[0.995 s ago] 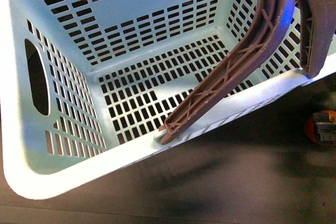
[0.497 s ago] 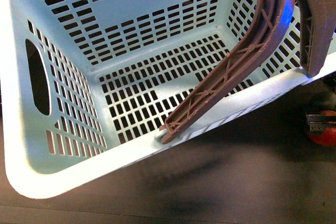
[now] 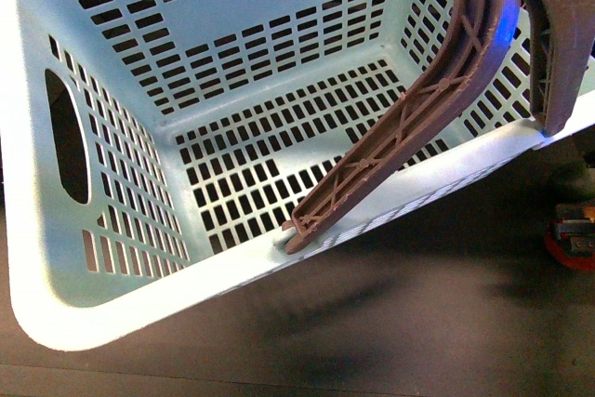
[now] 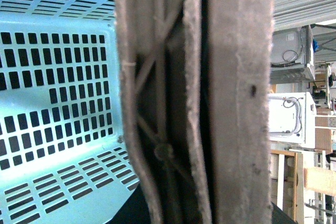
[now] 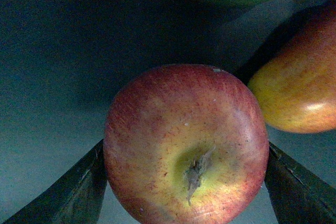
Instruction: Pick apple with right arm and hold basket with left
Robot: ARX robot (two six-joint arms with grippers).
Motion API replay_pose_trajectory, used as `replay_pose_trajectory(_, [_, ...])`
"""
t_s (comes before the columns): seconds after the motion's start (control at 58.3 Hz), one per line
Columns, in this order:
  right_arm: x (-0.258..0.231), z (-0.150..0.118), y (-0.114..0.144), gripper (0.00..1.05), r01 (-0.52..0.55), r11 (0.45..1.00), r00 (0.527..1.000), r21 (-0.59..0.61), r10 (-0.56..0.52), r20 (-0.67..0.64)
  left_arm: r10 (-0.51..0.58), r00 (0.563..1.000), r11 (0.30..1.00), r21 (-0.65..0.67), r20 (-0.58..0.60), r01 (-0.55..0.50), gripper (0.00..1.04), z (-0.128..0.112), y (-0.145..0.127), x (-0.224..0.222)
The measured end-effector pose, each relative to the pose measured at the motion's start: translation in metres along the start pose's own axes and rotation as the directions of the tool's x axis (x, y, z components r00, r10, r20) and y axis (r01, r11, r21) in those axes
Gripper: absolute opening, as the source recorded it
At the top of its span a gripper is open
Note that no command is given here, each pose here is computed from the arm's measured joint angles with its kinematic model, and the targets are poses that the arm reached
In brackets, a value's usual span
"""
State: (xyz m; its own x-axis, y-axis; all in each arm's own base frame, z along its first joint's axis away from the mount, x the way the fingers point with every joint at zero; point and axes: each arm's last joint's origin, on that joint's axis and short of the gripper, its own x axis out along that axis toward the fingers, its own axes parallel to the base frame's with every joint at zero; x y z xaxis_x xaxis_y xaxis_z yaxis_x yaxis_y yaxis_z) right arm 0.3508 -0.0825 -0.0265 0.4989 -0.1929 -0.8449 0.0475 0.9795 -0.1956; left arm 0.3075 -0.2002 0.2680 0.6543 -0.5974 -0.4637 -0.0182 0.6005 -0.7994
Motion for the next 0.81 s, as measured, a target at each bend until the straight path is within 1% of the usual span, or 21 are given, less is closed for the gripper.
replay_pose_trajectory(0.069, [-0.021, 0.001, -0.006, 0.74, -0.01, 1.0, 0.999, -0.02, 0.01, 0.039, 0.0, 1.0, 1.0, 0.0, 0.0, 0.0, 0.15, 0.0, 0.0, 0.0])
replay_pose_trajectory(0.206, [-0.068, 0.011, -0.017, 0.73, -0.031, 0.999, 0.99, -0.04, 0.036, 0.134, 0.0, 1.0, 1.0, 0.0, 0.0, 0.0, 0.15, 0.0, 0.0, 0.0])
replay_pose_trajectory(0.36, [-0.121, 0.027, -0.023, 0.73, -0.052, 0.997, 0.966, -0.057, 0.065, 0.251, 0.0, 1.0, 1.0, 0.0, 0.0, 0.0, 0.15, 0.0, 0.0, 0.0])
replay_pose_trajectory(0.446, [-0.174, 0.044, -0.023, 0.73, -0.064, 0.996, 0.921, -0.063, 0.083, 0.381, 0.0, 1.0, 1.0, 0.0, 0.0, 0.0, 0.15, 0.0, 0.0, 0.0])
replay_pose_trajectory(0.549, [-0.207, 0.054, -0.018, 0.73, -0.082, 0.994, 0.88, -0.065, 0.103, 0.464, 0.0, 1.0, 1.0, 0.0, 0.0, 0.0, 0.15, 0.0, 0.0, 0.0])
replay_pose_trajectory(0.669, [-0.248, 0.063, -0.003, 0.73, -0.117, 0.99, 0.814, -0.083, 0.144, 0.563, 0.0, 1.0, 1.0, 0.0, 0.0, 0.0, 0.15, 0.0, 0.0, 0.0])
replay_pose_trajectory(0.806, [-0.281, 0.067, 0.018, 0.73, -0.165, 0.98, 0.749, -0.115, 0.201, 0.632, 0.0, 1.0, 1.0, 0.0, 0.0, 0.0, 0.15, 0.0, 0.0, 0.0])
